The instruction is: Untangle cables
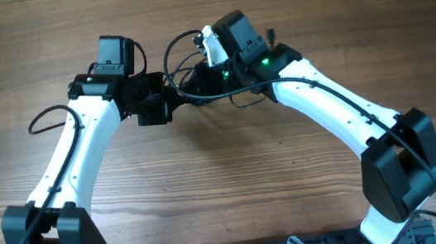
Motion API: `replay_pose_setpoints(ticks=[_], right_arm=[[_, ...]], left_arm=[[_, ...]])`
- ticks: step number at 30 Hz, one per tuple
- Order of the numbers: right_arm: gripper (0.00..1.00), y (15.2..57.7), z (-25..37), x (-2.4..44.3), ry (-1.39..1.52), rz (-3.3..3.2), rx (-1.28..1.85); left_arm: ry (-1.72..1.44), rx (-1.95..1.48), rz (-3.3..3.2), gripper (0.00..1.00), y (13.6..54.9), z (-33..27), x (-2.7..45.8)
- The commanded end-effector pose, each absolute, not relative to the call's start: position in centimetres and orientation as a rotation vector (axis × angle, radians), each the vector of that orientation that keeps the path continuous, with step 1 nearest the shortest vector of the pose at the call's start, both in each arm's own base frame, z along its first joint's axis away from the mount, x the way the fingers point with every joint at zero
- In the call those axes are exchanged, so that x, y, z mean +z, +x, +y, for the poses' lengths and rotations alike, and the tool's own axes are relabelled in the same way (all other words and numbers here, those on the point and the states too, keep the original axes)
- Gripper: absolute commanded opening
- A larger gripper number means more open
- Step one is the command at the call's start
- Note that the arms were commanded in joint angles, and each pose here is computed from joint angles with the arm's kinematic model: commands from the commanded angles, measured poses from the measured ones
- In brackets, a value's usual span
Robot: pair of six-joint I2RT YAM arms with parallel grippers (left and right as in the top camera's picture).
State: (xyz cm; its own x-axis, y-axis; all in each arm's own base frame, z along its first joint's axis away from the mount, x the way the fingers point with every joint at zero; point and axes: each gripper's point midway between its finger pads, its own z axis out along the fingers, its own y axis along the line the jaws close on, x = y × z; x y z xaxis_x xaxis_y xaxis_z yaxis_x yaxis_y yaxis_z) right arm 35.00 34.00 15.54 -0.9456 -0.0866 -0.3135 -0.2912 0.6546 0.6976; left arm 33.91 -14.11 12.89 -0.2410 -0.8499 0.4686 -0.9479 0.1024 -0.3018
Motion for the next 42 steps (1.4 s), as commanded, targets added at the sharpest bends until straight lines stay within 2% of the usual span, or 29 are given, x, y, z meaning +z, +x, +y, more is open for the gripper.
replay_pose_setpoints(ticks=[1, 17, 22, 26, 29, 32, 34, 37, 39, 42], right_arm=[[0.04, 34.9, 34.4, 16.2, -0.365, 2.596, 1.234], [0.04, 37.2, 26.0, 27.1, -0.225, 2.342, 1.202], [0.04, 37.2, 25.0, 28.2, -0.207, 2.318, 1.207], [0.04, 36.7, 25.1, 27.0, -0.196, 2.374, 1.206], [0.04, 36.0, 25.6, 25.7, -0.215, 2.427, 1.199], [0.04, 35.5, 26.1, 24.3, -0.210, 2.487, 1.201], [0.04, 35.3, 26.1, 23.3, -0.193, 2.530, 1.196], [0.04, 35.1, 25.9, 22.3, -0.176, 2.572, 1.188], [0.04, 35.1, 25.9, 21.8, -0.167, 2.592, 1.186], [0.04, 35.1, 25.9, 21.0, -0.156, 2.619, 1.182]], left_arm=[[1.807, 0.824, -2.222, 0.04, 34.0, -13.8, 12.7], [1.952, 0.691, -2.306, 0.04, 34.5, -11.2, 11.6], [1.960, 0.607, -2.314, 0.04, 33.5, -10.6, 11.1], [1.777, 0.612, -2.498, 0.05, 33.5, -10.5, 11.1], [1.606, 0.618, -2.642, 0.11, 33.5, -10.6, 11.1], [1.408, 0.621, -2.782, 0.21, 33.4, -11.0, 11.1], [1.282, 0.616, -2.854, 0.33, 33.1, -11.4, 11.1], [1.219, 0.595, -2.870, 0.45, 32.5, -11.9, 10.9], [1.192, 0.592, -2.880, 0.56, 32.3, -12.2, 10.9], [1.171, 0.602, -2.891, 0.59, 32.3, -12.8, 11.0]])
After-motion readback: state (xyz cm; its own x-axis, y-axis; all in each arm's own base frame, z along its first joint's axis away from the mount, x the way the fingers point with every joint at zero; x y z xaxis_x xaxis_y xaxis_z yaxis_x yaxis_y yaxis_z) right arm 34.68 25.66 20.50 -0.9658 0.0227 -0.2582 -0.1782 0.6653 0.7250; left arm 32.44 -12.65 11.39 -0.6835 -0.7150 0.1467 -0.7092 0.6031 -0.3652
